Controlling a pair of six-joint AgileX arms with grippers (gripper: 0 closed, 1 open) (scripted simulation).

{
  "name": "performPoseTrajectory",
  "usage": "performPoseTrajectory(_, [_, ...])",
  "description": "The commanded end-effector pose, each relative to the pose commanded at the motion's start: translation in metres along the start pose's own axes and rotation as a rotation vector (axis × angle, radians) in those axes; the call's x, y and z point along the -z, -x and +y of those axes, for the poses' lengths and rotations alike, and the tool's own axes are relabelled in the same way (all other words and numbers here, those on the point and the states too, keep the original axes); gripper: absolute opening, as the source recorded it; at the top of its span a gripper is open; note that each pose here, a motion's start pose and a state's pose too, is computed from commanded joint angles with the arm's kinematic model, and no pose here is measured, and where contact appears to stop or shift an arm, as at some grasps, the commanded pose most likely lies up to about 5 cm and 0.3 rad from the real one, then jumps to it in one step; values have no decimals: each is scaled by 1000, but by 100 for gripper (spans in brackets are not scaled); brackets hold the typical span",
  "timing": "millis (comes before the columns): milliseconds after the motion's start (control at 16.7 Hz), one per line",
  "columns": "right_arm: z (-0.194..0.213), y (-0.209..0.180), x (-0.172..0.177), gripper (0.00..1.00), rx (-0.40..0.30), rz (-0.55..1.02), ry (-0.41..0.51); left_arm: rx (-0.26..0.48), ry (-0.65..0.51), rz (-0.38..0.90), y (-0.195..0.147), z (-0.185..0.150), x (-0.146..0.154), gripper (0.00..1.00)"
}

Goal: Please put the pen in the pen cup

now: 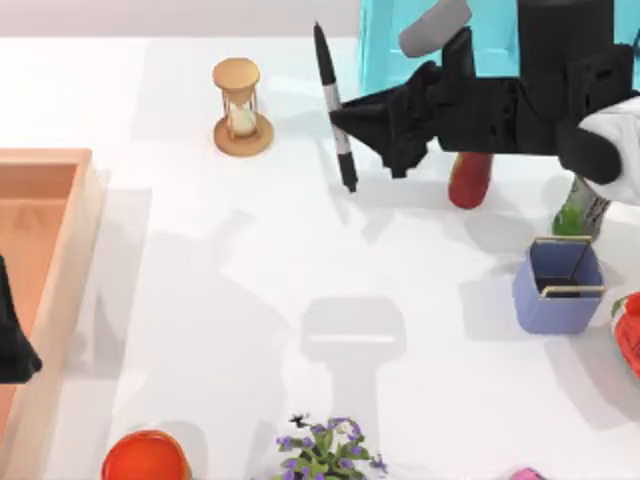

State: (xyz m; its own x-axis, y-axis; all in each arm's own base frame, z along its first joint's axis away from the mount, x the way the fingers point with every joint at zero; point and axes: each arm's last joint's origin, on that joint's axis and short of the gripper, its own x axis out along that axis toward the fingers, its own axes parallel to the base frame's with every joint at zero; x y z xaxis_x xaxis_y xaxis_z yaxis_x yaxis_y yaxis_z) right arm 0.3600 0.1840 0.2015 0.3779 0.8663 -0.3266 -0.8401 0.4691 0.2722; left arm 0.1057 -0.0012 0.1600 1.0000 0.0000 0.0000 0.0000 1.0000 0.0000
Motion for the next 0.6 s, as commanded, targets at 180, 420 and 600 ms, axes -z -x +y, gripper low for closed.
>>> performPoseTrajectory(180, [-32,45,37,0,1,-86,-40,0,0,0,0,0,0,100])
performPoseTrajectory(420, [-48,121,64,0,19,-256,42,0,0,0,0,0,0,100])
performPoseTrajectory(600, [-41,172,71,0,38,-348,159,0,0,0,0,0,0,100])
